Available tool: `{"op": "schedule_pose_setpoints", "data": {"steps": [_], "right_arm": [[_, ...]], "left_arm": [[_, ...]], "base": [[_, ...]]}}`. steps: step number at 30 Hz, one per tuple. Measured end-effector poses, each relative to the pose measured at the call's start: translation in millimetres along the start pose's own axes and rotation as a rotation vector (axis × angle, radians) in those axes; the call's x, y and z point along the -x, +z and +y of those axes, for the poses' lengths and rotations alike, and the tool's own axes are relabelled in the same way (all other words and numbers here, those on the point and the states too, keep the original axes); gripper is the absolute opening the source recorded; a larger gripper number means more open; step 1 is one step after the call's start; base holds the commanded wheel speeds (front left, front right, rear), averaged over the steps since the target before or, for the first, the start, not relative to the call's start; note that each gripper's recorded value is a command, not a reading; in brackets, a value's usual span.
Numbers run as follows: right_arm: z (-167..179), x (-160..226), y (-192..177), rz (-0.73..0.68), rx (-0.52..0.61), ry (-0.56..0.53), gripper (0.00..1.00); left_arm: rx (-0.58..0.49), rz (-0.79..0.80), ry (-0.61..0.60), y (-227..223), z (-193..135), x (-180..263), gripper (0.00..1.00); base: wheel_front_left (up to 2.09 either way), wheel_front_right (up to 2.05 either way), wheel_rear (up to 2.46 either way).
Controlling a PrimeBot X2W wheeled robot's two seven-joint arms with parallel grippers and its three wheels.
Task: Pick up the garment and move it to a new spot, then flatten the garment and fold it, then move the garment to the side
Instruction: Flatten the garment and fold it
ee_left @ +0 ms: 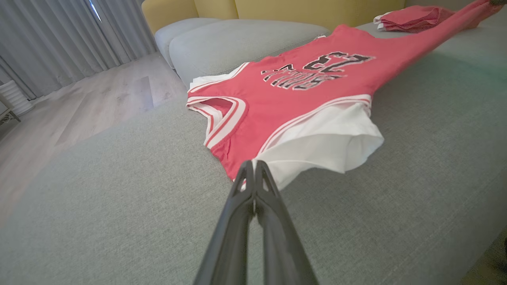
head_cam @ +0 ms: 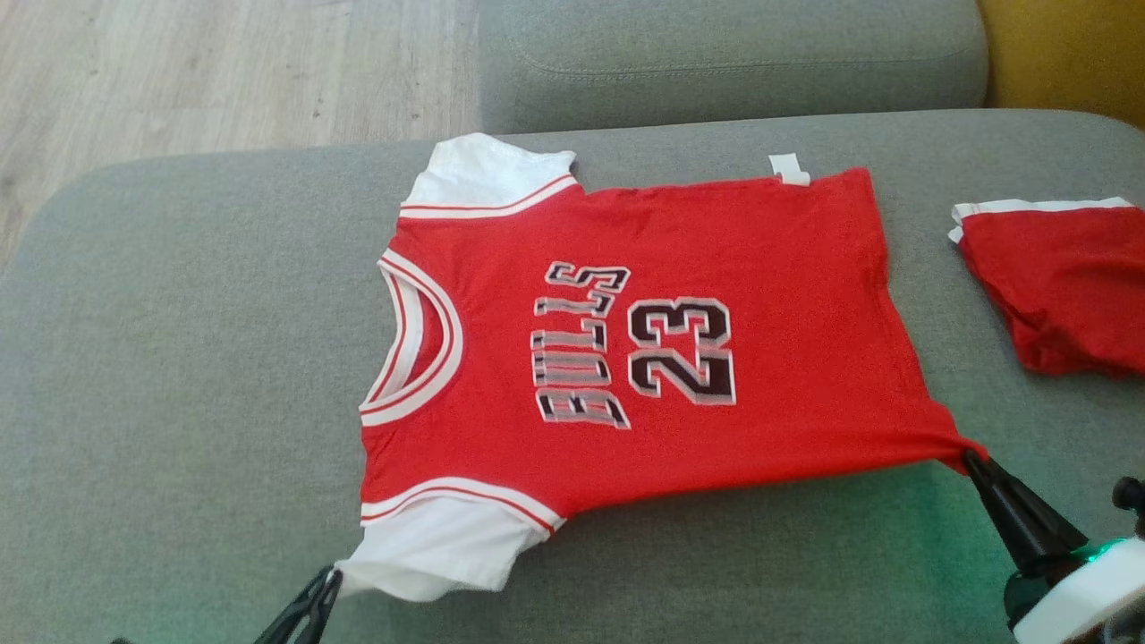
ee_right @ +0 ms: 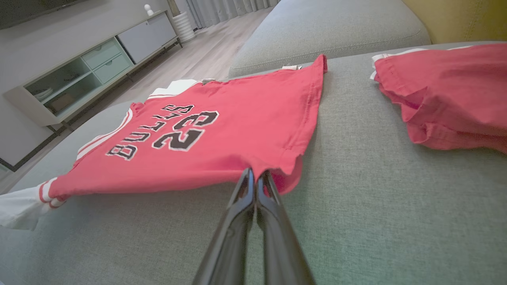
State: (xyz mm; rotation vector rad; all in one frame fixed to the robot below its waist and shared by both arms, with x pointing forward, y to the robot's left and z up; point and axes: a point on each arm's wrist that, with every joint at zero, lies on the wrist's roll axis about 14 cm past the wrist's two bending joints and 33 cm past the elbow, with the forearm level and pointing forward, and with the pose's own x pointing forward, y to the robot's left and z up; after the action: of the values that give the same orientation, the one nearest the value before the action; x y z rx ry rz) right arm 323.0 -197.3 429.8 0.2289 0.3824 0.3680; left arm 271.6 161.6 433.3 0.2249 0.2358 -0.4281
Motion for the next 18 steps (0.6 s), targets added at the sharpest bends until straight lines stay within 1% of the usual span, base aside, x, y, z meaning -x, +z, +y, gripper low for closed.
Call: {"op": "schedule_pose_setpoints", "data": {"steps": [4,7,13,18], "right_arm": [[-2.8,-3.3,3.0,-0.008,-0.007,-0.006,0.0],[-5.3,-11.8,5.4,-0.007,-0.011,-0.006,0.0],[-8.8,-50.0,24.4,-0.019,-0.014,0.01,0.0],[-14.8,-84.5,39.0,-0.024,-0.003,0.015,0.0]], "left_arm": [[-0.025,-0.02,-0.003,6.5,6.1,-4.8,0.0],[-0.072,-0.072,-0.007,24.5,18.0,-22.5,0.0],[-0.163,-0.169,-0.007,63.0,48.2,-72.1,0.0],[-0.254,-0.2,-0.024,83.1,68.1,-113.3,0.0]], "base": [[0.0,0.0,0.0],[0.0,0.0,0.0],[0.0,0.0,0.0],[0.0,0.0,0.0]]}}
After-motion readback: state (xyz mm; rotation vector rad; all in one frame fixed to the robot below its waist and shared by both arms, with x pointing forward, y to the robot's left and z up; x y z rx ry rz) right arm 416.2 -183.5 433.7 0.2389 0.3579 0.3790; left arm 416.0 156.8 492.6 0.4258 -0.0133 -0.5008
